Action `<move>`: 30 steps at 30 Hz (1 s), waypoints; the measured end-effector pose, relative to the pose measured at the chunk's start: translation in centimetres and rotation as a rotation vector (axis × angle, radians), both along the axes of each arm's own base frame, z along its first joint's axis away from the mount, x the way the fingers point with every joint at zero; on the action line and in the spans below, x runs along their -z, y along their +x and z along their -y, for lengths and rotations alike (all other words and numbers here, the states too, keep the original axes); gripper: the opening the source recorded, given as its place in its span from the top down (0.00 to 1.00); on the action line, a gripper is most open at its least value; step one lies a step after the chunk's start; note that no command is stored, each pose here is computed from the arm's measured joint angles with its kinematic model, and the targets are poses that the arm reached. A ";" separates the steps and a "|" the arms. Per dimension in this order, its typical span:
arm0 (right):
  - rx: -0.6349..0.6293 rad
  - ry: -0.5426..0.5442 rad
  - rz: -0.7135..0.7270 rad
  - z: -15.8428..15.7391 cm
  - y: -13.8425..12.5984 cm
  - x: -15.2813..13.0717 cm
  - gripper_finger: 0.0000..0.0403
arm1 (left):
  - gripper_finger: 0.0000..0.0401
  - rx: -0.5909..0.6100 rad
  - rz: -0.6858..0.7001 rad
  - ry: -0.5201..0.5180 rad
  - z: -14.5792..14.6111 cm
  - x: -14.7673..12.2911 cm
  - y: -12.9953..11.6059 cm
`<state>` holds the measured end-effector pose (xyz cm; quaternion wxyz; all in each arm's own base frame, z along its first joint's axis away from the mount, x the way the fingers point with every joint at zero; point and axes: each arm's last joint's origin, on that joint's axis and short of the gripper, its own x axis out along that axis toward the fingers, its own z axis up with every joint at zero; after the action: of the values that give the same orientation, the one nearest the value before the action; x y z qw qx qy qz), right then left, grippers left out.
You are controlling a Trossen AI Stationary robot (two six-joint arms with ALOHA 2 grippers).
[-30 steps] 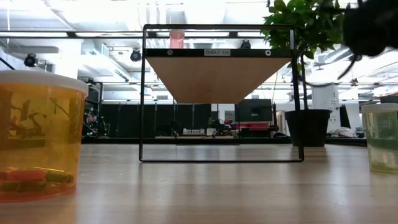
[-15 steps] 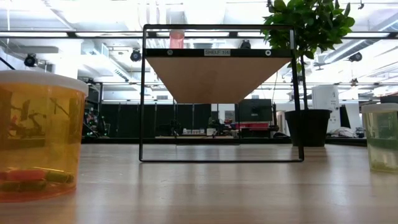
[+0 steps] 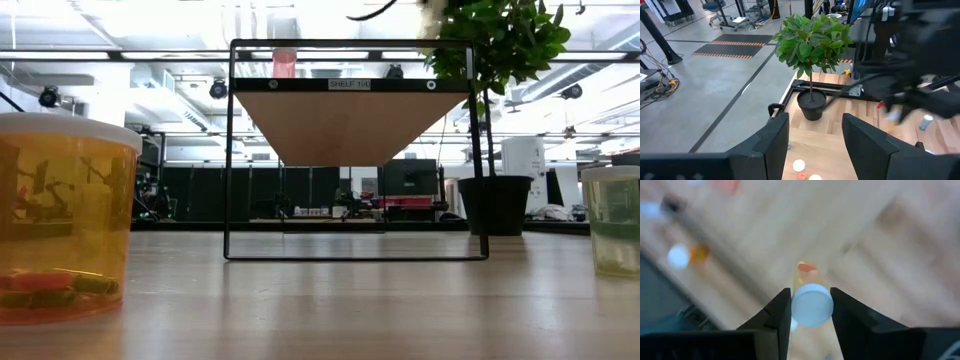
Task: Pick and place medicine bottles onto shelf by color
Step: Put the right yellow bottle on the shelf
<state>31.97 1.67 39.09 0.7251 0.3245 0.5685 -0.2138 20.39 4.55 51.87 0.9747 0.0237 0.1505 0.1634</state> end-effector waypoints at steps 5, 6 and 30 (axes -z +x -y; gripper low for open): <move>-0.027 -0.114 0.016 5.0 1.9 0.0 0.73 | 0.58 0.000 0.008 0.001 0.1 -0.1 -0.3; -0.031 -0.132 0.018 6.0 2.2 0.1 0.73 | 0.58 -0.001 0.009 0.000 0.1 -0.2 -0.3; -0.267 -0.354 -0.162 13.1 6.6 4.9 0.73 | 0.58 -0.002 0.007 0.000 0.0 -0.1 -0.3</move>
<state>38.55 -11.46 34.15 0.7444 0.0960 0.6166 -0.2375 20.12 4.51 51.99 0.9750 0.0228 0.1472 0.1647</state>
